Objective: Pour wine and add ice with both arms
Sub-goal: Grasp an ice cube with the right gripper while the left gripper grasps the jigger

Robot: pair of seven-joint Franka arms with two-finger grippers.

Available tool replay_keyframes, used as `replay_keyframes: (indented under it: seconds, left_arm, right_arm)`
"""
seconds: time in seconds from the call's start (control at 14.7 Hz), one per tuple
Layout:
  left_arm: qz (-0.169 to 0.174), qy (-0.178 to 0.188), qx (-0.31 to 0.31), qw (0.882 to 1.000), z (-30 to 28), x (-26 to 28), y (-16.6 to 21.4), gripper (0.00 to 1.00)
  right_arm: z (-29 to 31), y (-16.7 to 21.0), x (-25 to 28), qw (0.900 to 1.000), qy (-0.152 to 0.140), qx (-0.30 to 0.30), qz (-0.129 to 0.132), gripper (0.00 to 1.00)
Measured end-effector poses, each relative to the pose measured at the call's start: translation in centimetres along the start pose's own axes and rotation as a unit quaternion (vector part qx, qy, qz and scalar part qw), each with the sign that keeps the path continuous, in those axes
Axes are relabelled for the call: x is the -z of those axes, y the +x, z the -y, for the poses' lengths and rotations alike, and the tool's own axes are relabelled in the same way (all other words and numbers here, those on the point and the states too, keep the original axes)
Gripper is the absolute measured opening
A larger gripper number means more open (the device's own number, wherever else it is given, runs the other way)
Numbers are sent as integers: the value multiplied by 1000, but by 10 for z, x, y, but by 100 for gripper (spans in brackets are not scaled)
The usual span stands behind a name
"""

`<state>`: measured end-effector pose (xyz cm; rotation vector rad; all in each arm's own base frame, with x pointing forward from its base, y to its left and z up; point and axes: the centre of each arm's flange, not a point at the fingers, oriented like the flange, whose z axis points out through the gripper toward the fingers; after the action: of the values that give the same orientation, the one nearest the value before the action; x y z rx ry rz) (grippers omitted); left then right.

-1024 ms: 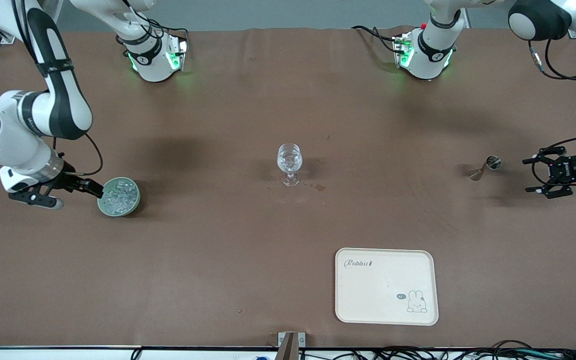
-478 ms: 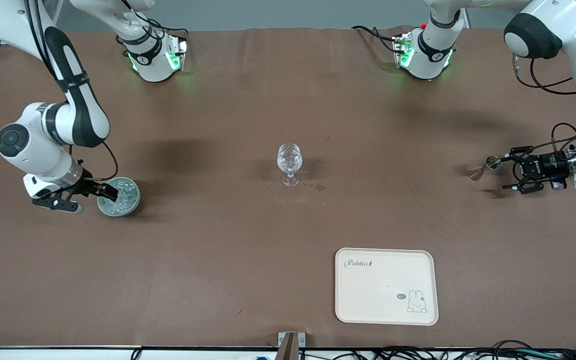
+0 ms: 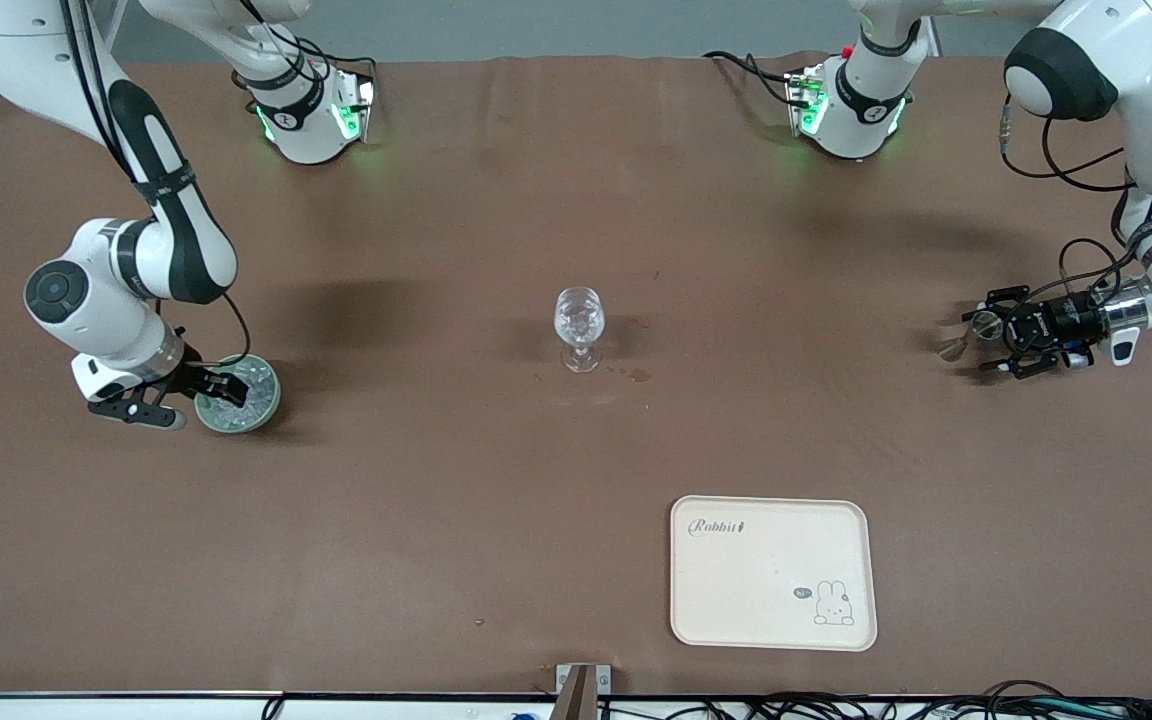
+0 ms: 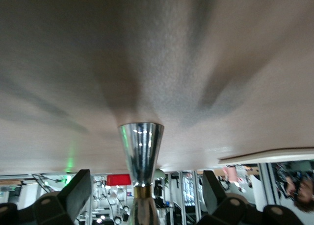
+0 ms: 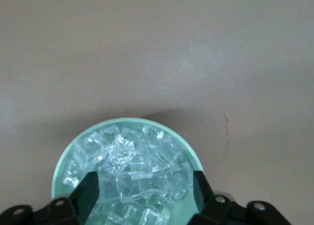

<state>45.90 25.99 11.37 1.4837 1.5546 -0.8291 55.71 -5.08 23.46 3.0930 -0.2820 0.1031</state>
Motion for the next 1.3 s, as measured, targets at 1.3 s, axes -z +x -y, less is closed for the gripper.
replay_keyframes:
  seconds: [1.3]
  left_arm:
    - [67,-60,24,996,22,2,7,61]
  right_arm:
    - [3,-9,-25,1000,1,-12,-16,67]
